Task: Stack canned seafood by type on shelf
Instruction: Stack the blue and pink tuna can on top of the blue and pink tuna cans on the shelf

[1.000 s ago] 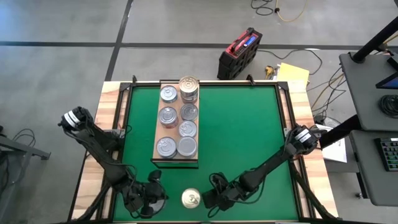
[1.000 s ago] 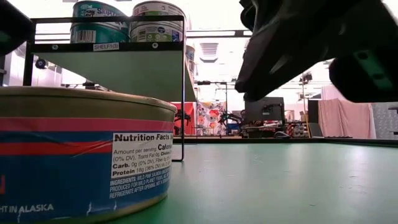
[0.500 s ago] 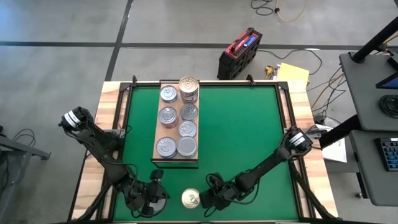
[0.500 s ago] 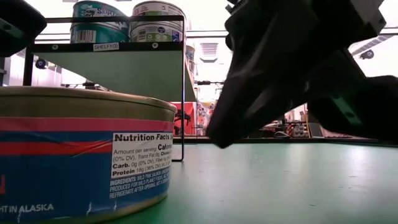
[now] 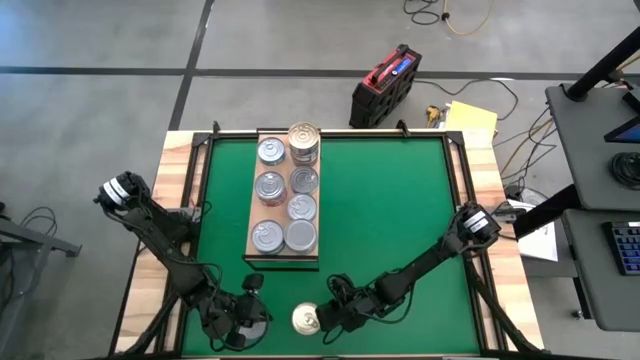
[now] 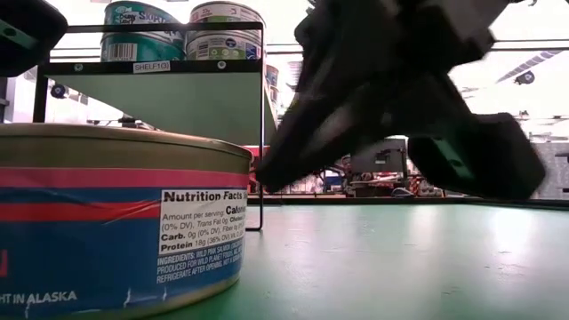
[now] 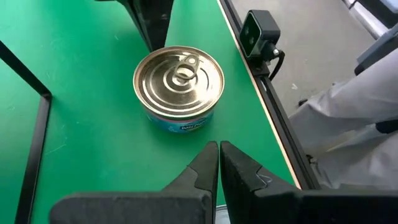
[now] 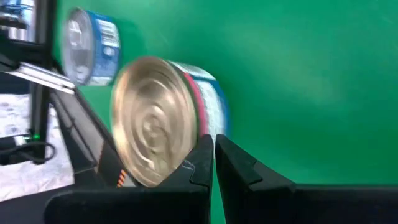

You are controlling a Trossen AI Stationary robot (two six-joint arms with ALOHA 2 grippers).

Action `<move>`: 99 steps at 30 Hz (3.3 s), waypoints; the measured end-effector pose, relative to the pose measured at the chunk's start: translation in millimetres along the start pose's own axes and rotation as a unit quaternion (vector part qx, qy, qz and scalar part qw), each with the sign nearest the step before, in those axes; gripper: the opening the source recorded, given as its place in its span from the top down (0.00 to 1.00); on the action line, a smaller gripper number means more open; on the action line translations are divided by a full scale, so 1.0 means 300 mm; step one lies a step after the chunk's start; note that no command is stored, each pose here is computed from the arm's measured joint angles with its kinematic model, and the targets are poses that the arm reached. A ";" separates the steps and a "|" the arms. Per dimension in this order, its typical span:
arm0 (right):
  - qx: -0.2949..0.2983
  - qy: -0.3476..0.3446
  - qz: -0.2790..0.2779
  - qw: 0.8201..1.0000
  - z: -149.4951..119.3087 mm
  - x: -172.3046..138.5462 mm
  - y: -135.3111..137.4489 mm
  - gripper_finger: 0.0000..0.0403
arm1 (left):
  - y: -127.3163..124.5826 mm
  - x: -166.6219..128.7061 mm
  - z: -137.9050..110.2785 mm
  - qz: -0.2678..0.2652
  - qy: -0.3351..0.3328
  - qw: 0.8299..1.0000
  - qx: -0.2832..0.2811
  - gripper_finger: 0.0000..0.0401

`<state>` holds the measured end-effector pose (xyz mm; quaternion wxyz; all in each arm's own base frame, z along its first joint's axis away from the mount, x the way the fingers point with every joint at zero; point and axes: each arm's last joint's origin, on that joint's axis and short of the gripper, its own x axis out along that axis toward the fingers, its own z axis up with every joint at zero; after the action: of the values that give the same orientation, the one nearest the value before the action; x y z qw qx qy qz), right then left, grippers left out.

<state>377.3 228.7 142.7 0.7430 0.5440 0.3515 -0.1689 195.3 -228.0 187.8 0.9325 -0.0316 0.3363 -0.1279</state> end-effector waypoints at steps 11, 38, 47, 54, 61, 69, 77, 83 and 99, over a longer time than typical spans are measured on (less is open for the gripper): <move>-0.010 -0.007 0.009 1.000 0.028 0.007 0.008 0.98 | 0.007 0.001 -0.007 0.007 0.010 1.000 0.022 1.00; -0.002 -0.016 0.026 1.000 0.024 -0.025 0.041 0.98 | -0.011 0.087 0.025 0.023 -0.003 0.981 0.191 1.00; -0.010 -0.018 0.025 0.999 0.025 -0.025 0.041 0.98 | -0.008 0.096 0.025 0.018 0.006 0.981 0.193 1.00; -0.006 -0.015 0.028 0.999 0.019 -0.027 0.043 0.98 | -0.031 0.148 0.039 0.019 0.011 0.967 0.255 1.00; 0.001 -0.008 0.034 0.999 -0.006 -0.033 0.045 0.98 | -0.051 0.178 0.037 -0.003 0.032 0.968 0.248 1.00; -0.001 -0.011 0.052 0.999 -0.005 -0.019 0.050 0.98 | -0.042 0.182 0.038 0.001 0.034 0.971 0.235 1.00; -0.001 -0.023 0.030 0.999 0.000 -0.015 0.034 0.98 | -0.036 0.191 0.040 -0.009 0.035 0.973 0.228 1.00; -0.006 -0.024 0.022 0.999 0.000 -0.015 0.029 0.98 | -0.029 0.194 0.037 -0.007 0.034 0.973 0.227 1.00; -0.002 -0.024 0.014 1.000 0.004 -0.029 0.030 0.98 | -0.019 0.199 0.037 -0.015 0.038 0.974 0.222 1.00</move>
<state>377.3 229.7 155.4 0.7541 0.5434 0.3267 -0.1712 245.3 -249.2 160.2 0.9009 0.1760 0.3341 -0.2141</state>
